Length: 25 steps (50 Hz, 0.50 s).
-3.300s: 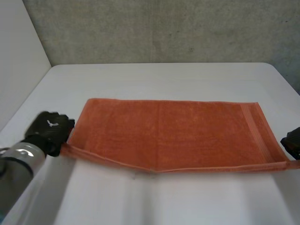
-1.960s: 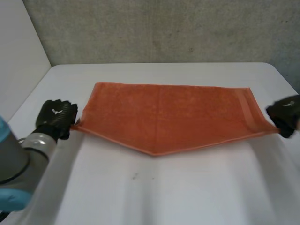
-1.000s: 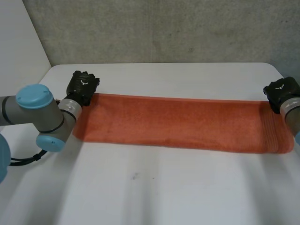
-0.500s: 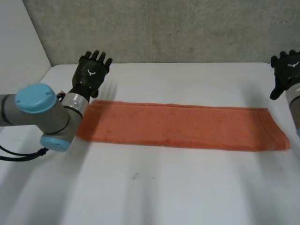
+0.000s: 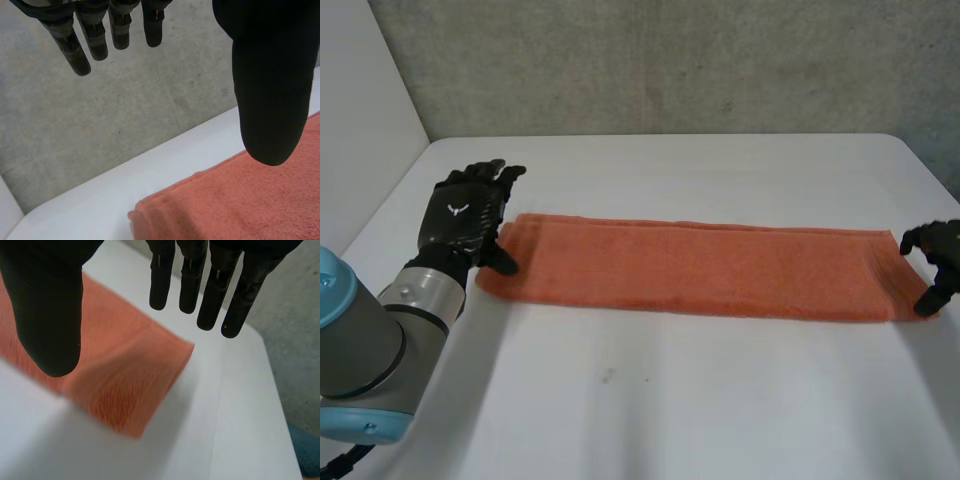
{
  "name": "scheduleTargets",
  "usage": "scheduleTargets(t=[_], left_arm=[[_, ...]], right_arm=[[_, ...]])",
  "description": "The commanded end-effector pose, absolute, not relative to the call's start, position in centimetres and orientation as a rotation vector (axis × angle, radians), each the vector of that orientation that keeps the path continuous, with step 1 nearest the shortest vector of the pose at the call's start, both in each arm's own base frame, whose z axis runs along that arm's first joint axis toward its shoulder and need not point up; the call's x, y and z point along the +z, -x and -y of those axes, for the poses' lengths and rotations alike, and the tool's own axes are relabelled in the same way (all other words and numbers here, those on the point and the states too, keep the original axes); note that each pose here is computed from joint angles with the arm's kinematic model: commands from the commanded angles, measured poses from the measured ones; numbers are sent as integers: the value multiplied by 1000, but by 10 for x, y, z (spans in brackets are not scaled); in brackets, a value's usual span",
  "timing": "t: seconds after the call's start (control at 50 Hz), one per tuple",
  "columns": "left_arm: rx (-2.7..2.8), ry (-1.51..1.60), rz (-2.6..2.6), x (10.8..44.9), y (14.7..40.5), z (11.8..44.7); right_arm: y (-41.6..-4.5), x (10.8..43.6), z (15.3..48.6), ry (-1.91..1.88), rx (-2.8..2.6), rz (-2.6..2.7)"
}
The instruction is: Fold the laundry
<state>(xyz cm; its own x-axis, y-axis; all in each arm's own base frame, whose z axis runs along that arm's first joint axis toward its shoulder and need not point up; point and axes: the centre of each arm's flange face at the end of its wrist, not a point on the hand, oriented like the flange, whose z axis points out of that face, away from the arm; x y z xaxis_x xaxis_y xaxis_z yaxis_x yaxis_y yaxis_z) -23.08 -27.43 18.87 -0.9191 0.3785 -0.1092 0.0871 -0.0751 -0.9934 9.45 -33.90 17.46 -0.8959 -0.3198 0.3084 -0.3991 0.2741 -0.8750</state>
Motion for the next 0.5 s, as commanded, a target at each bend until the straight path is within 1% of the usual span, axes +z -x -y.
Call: scheduleTargets(t=[0.02, 0.26, 0.5], left_arm=[[2111, 487, 2007, 186, 229, 276], [2105, 489, 2016, 182, 228, 275], [2096, 490, 2026, 179, 228, 275]], right_arm=[[-87, 141, 347, -811, 1611, 2448], [-81, 124, 356, -827, 1626, 2443], [-79, 119, 363, -825, 1620, 2443]])
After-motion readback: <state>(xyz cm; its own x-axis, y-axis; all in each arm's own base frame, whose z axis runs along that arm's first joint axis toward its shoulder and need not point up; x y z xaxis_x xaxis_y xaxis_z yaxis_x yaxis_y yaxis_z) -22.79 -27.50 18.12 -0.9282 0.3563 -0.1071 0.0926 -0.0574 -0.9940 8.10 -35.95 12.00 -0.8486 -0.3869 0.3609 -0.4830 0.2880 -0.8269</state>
